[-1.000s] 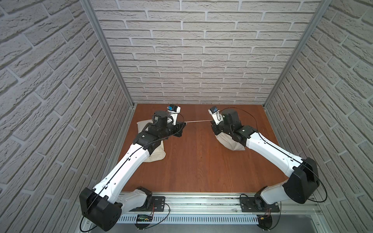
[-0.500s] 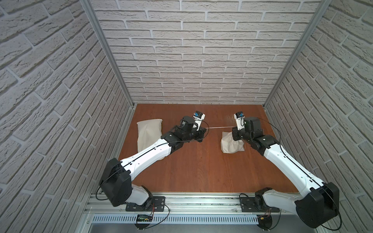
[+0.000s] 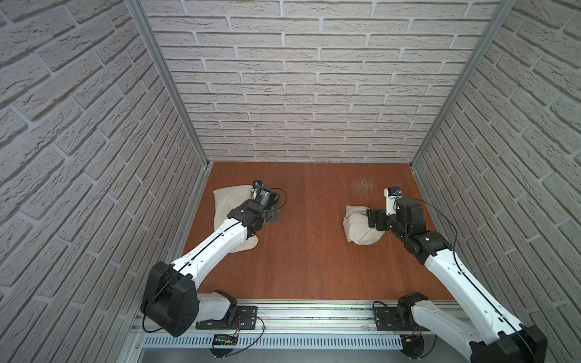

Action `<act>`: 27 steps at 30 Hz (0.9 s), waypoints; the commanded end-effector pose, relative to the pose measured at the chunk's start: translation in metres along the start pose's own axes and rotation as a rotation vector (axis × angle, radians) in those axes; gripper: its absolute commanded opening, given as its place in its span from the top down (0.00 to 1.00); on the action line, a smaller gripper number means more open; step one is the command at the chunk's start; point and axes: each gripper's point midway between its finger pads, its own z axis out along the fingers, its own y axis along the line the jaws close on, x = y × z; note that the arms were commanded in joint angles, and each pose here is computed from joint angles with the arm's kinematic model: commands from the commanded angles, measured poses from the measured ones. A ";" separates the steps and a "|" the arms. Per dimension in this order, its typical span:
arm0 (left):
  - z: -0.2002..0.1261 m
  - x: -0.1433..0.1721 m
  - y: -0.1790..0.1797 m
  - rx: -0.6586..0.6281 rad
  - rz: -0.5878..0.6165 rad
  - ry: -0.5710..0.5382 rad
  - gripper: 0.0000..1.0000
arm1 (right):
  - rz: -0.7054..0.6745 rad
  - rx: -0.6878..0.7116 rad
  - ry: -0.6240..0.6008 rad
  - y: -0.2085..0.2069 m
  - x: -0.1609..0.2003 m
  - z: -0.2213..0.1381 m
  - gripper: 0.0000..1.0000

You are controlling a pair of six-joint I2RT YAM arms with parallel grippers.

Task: Close the soil bag
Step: Place the soil bag at the center of the board, then move the soil bag to the center of the board.

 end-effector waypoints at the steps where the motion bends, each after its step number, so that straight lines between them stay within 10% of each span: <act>1: 0.004 0.047 0.062 -0.216 -0.079 0.102 0.02 | 0.011 -0.020 -0.040 0.004 -0.004 -0.002 0.02; 10: 0.007 0.079 0.161 -0.350 -0.546 0.018 0.02 | 0.007 -0.055 -0.040 0.012 -0.003 0.004 0.00; 19: 0.066 0.093 0.145 -0.149 -0.693 0.144 0.09 | -0.001 -0.054 -0.038 0.013 -0.002 0.004 0.00; 27: 0.085 0.100 0.123 -0.048 -0.657 0.216 0.60 | -0.010 -0.041 -0.040 0.012 -0.002 0.002 0.00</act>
